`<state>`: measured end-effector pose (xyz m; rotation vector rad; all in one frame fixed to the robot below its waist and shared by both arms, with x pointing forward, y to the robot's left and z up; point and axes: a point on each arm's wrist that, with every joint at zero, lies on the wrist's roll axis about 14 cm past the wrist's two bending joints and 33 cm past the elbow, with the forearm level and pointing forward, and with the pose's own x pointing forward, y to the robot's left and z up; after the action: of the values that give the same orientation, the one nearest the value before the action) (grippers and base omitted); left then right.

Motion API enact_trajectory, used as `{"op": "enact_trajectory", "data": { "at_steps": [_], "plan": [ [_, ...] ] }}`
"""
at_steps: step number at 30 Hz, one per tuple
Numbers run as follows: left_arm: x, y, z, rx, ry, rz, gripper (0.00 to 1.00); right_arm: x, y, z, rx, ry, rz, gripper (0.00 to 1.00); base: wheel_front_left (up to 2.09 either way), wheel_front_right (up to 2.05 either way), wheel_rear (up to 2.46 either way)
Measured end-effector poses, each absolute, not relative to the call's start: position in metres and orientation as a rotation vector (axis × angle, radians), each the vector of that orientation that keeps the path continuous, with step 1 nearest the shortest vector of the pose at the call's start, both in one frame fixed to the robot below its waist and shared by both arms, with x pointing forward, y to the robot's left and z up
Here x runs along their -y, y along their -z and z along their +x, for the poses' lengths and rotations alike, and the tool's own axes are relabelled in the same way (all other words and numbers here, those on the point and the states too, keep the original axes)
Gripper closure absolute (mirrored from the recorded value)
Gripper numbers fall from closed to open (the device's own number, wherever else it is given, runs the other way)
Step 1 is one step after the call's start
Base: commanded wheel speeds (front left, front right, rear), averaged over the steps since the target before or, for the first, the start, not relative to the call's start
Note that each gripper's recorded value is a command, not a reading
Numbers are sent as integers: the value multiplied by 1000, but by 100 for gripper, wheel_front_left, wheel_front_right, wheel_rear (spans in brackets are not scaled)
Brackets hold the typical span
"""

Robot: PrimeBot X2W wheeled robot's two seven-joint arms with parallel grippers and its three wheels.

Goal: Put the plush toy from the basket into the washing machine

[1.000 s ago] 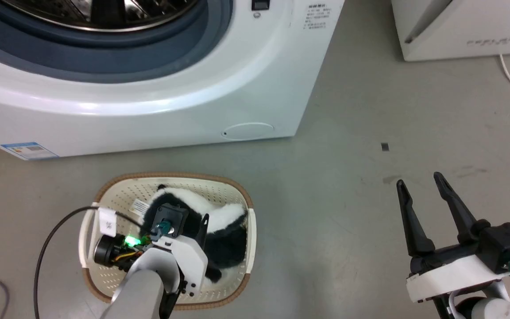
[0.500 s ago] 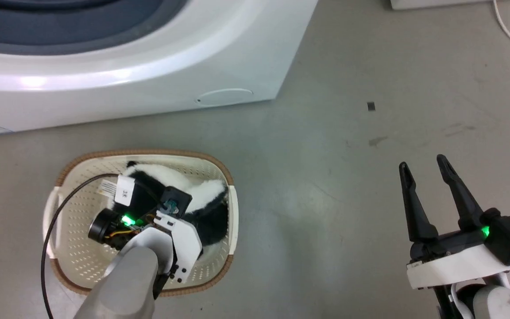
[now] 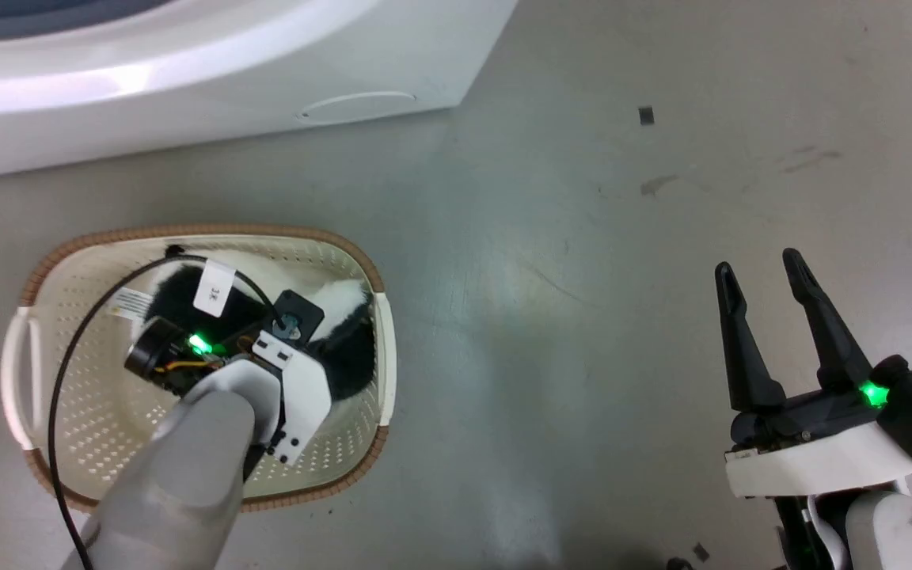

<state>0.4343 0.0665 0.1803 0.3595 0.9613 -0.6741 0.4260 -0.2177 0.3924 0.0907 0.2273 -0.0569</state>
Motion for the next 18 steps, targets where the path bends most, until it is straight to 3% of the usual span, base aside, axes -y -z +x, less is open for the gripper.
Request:
{"op": "enact_trajectory", "data": {
  "at_steps": [18],
  "plan": [
    [-68, -110, 446, -1033, 816, 507, 0, 233, -348, 430, -301, 109, 107, 0, 0, 0, 0]
  ]
}}
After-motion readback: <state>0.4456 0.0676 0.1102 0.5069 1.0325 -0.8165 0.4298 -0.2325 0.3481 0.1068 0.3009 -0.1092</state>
